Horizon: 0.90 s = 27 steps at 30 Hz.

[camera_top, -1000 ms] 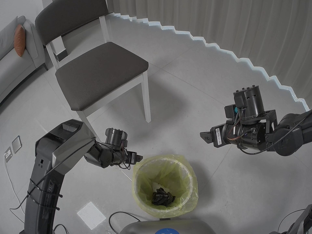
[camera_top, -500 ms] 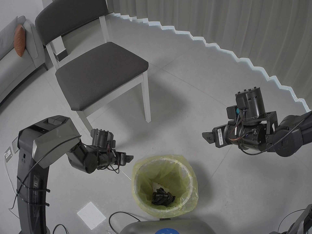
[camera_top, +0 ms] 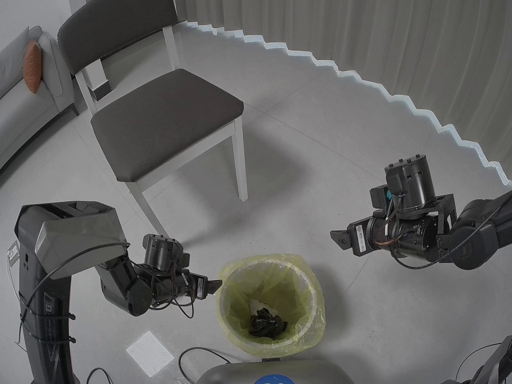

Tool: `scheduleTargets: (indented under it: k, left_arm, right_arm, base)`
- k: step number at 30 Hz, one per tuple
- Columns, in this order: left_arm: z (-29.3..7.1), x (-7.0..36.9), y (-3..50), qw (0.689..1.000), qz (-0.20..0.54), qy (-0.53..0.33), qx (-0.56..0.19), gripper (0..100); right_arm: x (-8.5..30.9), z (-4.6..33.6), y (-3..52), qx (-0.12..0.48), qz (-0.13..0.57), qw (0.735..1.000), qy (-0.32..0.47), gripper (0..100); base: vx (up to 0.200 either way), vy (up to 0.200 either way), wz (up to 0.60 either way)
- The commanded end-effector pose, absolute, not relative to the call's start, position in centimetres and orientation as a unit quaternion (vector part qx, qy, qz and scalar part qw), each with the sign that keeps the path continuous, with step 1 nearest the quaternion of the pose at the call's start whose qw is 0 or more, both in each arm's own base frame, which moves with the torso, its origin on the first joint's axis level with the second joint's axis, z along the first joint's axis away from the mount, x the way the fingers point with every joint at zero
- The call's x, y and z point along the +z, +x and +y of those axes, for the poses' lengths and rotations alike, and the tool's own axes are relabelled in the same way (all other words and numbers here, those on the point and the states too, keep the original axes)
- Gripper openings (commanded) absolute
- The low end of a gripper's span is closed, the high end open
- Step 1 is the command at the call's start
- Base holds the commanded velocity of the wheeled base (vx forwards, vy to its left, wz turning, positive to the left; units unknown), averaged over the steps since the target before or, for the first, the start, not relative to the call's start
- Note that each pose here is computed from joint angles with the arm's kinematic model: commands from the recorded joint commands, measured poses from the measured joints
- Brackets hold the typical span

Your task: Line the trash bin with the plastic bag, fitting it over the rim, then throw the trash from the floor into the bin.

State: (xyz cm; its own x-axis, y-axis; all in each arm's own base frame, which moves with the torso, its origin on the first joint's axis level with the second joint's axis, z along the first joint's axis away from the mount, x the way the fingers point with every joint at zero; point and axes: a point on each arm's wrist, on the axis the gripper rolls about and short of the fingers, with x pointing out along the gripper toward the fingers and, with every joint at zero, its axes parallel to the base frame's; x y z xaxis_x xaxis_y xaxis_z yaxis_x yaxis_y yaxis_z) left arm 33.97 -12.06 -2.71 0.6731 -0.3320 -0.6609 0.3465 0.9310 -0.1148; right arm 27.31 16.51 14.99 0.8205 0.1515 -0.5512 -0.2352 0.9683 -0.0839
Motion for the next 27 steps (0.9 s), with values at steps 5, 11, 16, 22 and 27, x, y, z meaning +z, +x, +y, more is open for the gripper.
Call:
scheduleTargets:
  k: [5,11,16,22,27]
  left_arm:
    - [-12.9,-4.1,32.9,0.904,0.382,0.025,-0.193,100]
    - [-12.6,-5.8,33.7,0.903,0.388,0.053,-0.176,100]
    - [-12.6,-6.3,34.8,0.907,0.381,0.059,-0.171,100]
    - [-13.2,-6.1,36.6,0.915,0.359,0.055,-0.173,100]
    - [-13.7,-5.6,37.9,0.921,0.346,0.051,-0.174,100]
  right_arm:
    - [15.0,16.3,26.6,0.104,0.282,0.951,-0.075,100]
    - [14.8,16.2,26.5,0.104,0.285,0.95,-0.077,100]
    - [14.8,16.2,26.6,0.103,0.286,0.95,-0.077,100]
    - [14.7,16.2,26.8,0.103,0.285,0.949,-0.081,100]
    - [14.7,16.0,27.1,0.099,0.284,0.95,-0.079,100]
  base:
    - [0.0,0.0,0.0]
    - [0.0,0.0,0.0]
    - [0.0,0.0,0.0]
    - [0.0,0.0,0.0]
    - [0.0,0.0,0.0]
